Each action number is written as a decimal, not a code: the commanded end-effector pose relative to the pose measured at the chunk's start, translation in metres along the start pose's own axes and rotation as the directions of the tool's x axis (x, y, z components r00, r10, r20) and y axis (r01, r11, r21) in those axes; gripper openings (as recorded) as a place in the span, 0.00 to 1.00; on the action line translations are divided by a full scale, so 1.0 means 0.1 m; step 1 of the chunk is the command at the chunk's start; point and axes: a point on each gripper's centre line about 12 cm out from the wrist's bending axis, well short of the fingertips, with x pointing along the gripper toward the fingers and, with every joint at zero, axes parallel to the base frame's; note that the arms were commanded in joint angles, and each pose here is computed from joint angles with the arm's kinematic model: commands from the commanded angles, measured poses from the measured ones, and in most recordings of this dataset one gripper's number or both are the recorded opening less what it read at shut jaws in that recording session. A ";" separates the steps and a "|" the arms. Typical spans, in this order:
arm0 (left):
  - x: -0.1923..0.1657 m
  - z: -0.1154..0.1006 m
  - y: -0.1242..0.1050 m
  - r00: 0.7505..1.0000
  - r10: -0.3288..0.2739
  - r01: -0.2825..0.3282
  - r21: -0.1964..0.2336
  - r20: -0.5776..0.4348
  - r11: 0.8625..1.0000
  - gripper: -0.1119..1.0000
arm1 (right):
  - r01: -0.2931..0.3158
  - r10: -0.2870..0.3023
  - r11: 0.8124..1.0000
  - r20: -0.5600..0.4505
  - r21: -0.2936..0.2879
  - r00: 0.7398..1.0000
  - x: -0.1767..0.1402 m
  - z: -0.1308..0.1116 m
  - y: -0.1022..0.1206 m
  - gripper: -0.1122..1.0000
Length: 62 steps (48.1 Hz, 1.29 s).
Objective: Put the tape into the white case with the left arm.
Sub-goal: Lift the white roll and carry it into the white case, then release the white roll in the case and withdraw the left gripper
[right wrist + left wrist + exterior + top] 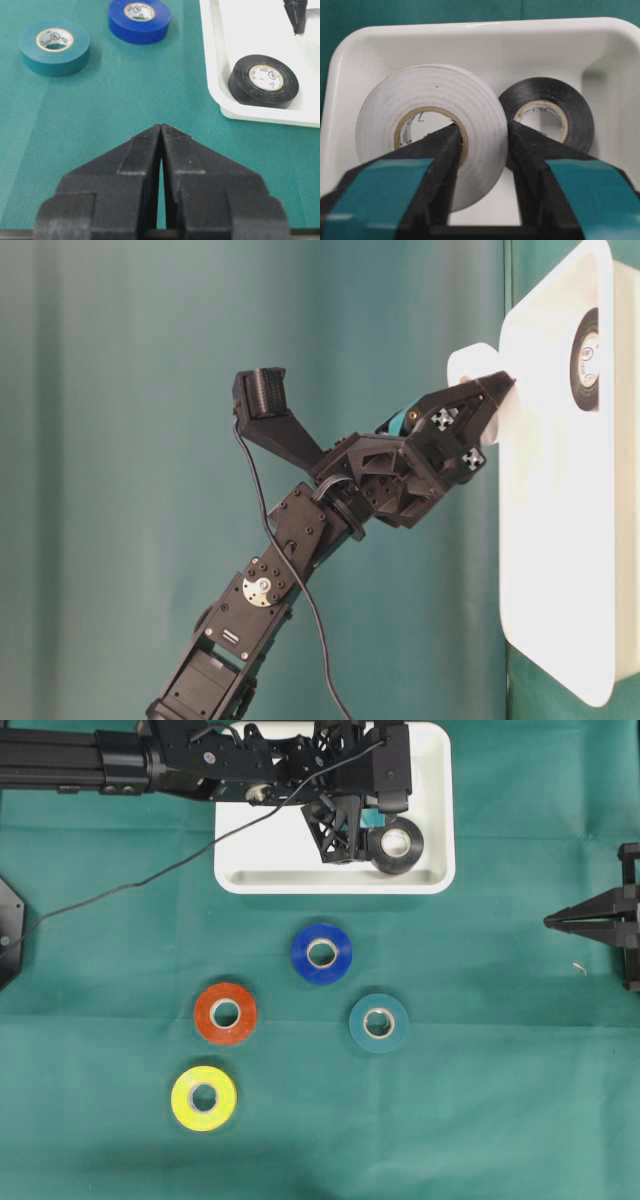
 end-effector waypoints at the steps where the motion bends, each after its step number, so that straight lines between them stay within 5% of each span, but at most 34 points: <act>1: -0.09 0.17 0.04 0.999 0.014 -0.013 -0.002 0.049 1.000 0.53 | -0.001 0.001 1.000 0.012 0.002 1.000 0.01 0.05 0.00 0.02; 7: -0.09 0.16 0.03 0.999 0.012 -0.012 -0.001 0.048 1.000 0.85 | -0.001 0.001 1.000 0.015 0.002 1.000 0.01 0.06 0.00 0.02; 11: -0.10 0.16 0.04 0.999 0.013 -0.013 -0.001 0.047 1.000 0.96 | -0.001 0.001 1.000 0.015 0.002 1.000 0.01 0.06 0.00 0.02; 37: -0.37 0.10 -0.11 0.999 -0.009 0.008 0.010 0.047 1.000 0.94 | -0.001 0.001 1.000 0.015 0.002 1.000 0.01 0.06 0.00 0.02; 62: -0.99 -0.03 -0.67 0.992 -0.100 0.094 0.085 0.079 0.992 0.94 | -0.001 0.001 1.000 0.017 0.001 1.000 0.01 0.06 0.00 0.02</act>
